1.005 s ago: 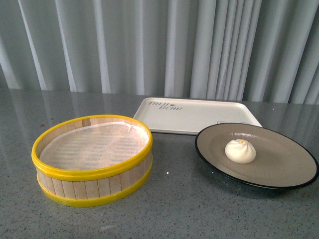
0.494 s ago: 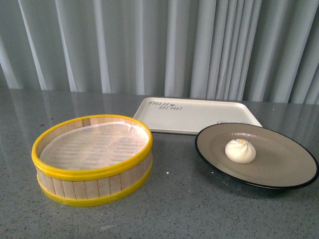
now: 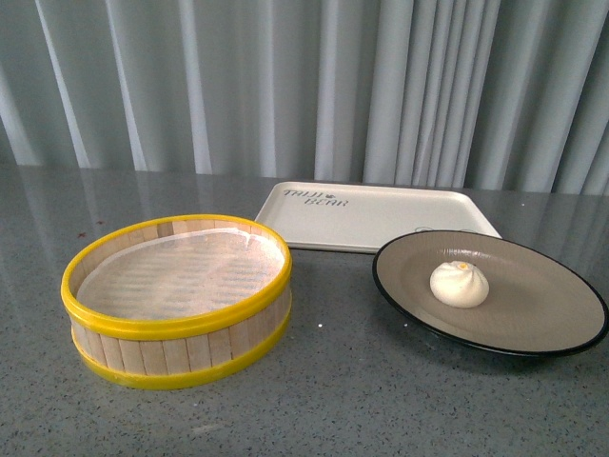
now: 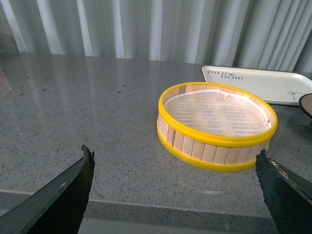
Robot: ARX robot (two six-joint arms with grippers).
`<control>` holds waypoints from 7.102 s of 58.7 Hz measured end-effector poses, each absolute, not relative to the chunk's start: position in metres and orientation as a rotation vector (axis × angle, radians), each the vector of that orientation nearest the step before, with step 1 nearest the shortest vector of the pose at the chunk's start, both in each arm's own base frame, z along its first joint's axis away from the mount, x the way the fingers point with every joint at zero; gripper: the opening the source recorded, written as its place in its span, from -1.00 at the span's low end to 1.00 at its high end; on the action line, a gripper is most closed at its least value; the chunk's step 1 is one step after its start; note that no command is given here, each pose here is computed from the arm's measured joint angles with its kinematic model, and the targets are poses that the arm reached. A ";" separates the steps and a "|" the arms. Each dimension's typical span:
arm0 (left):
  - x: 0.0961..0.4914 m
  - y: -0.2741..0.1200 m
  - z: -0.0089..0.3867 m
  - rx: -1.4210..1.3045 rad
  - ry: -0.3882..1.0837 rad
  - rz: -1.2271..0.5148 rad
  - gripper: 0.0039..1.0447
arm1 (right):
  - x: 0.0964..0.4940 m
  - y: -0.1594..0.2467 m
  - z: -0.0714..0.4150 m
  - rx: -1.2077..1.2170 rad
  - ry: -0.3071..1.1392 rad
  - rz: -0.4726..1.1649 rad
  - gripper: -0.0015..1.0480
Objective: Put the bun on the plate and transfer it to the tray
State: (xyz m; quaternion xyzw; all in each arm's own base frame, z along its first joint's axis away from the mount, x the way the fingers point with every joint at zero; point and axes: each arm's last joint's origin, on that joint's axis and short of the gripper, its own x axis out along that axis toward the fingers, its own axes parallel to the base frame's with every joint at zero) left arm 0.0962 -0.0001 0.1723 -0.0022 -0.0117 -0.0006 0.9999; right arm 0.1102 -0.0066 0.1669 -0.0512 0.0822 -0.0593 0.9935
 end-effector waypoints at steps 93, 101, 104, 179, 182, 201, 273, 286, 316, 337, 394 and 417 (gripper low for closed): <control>0.096 0.000 0.172 -0.004 -0.023 -0.002 0.88 | 0.313 0.030 0.136 -1.413 0.277 0.664 0.04; 0.096 0.000 0.172 -0.004 -0.023 -0.002 0.88 | 0.316 0.027 0.129 -1.420 0.274 0.650 -0.37; 0.096 0.000 0.172 -0.004 -0.023 -0.002 0.88 | 0.316 0.025 0.128 -1.421 0.276 0.646 -0.51; 0.096 0.000 0.172 -0.004 -0.023 -0.002 0.88 | 0.381 -0.046 0.212 -1.442 -0.059 0.598 -0.94; 0.096 0.000 0.172 -0.004 -0.023 -0.002 0.88 | 0.391 -0.047 0.208 -1.445 -0.030 0.614 -0.94; 0.096 0.000 0.172 -0.004 -0.023 -0.002 0.88 | 0.450 -0.057 0.190 -1.519 0.067 0.690 -0.94; 0.096 0.000 0.172 -0.004 -0.023 -0.002 0.88 | 0.535 -0.021 0.162 -1.606 0.026 0.796 -0.94; 0.096 0.000 0.172 -0.004 -0.023 -0.002 0.88 | 0.533 -0.016 0.155 -1.609 0.053 0.799 -0.47; 0.096 0.000 0.172 -0.004 -0.023 -0.002 0.88 | 0.488 0.004 0.185 -1.403 0.029 0.733 0.85; 0.096 0.000 0.172 -0.004 -0.023 -0.002 0.88 | 0.388 0.020 0.239 -0.674 0.220 0.646 0.84; 0.096 0.000 0.172 -0.004 -0.024 -0.001 0.88 | 0.205 0.000 0.202 0.003 0.015 -0.001 -0.86; 0.096 0.000 0.172 -0.004 -0.024 -0.002 0.88 | 0.162 0.000 0.181 0.000 0.012 -0.001 -0.96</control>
